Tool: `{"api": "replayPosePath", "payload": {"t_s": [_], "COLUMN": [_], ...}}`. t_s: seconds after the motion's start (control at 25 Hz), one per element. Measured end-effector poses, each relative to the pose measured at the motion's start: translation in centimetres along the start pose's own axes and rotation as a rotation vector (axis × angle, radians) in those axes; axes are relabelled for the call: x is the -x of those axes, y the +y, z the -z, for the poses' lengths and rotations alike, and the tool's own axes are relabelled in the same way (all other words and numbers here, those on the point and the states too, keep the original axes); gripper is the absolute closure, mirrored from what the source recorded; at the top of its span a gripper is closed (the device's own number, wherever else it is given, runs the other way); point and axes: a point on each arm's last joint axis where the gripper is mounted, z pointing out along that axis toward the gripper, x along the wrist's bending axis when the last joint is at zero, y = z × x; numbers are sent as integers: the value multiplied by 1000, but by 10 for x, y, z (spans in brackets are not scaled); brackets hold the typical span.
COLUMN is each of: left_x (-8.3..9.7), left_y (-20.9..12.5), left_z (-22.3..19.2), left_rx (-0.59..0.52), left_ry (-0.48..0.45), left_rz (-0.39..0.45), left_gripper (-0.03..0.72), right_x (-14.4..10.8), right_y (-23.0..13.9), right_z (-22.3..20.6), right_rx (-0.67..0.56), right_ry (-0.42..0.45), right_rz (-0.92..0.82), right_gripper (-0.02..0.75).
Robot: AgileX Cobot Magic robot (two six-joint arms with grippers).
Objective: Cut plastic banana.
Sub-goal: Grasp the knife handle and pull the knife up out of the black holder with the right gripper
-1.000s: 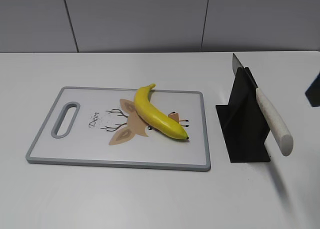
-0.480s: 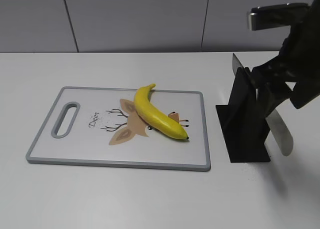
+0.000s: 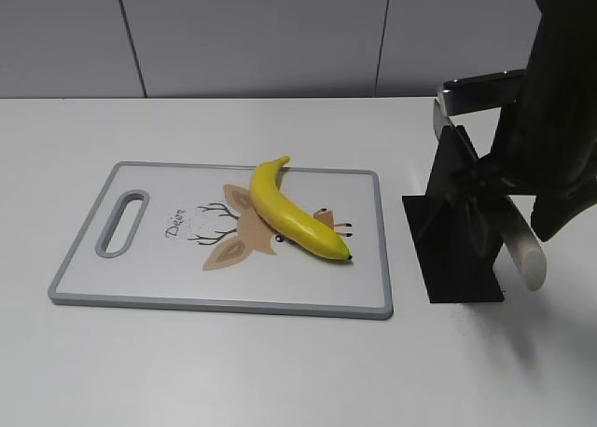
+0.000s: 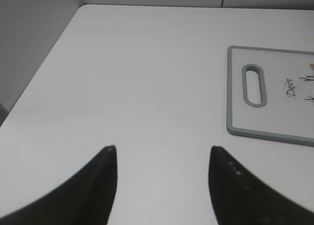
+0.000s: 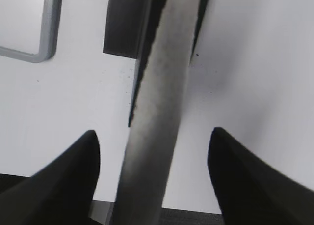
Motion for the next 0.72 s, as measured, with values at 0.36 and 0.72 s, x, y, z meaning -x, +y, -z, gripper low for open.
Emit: {"api": "replayPosePath", "payload": {"t_s": [0.36,0.72], "left_x": [0,0], "left_y": [0,0], "left_z": [0,0], "left_rx": [0,0], "left_ry": [0,0], "left_rz": [0,0], "left_gripper": [115,115], "right_x": [-1,-1], "right_y": [0,0], "right_z": [-6,-6], "right_rx": [4,8], "right_ry": [13,10], "right_rz": [-18,-33], "right_gripper": [239,305]}}
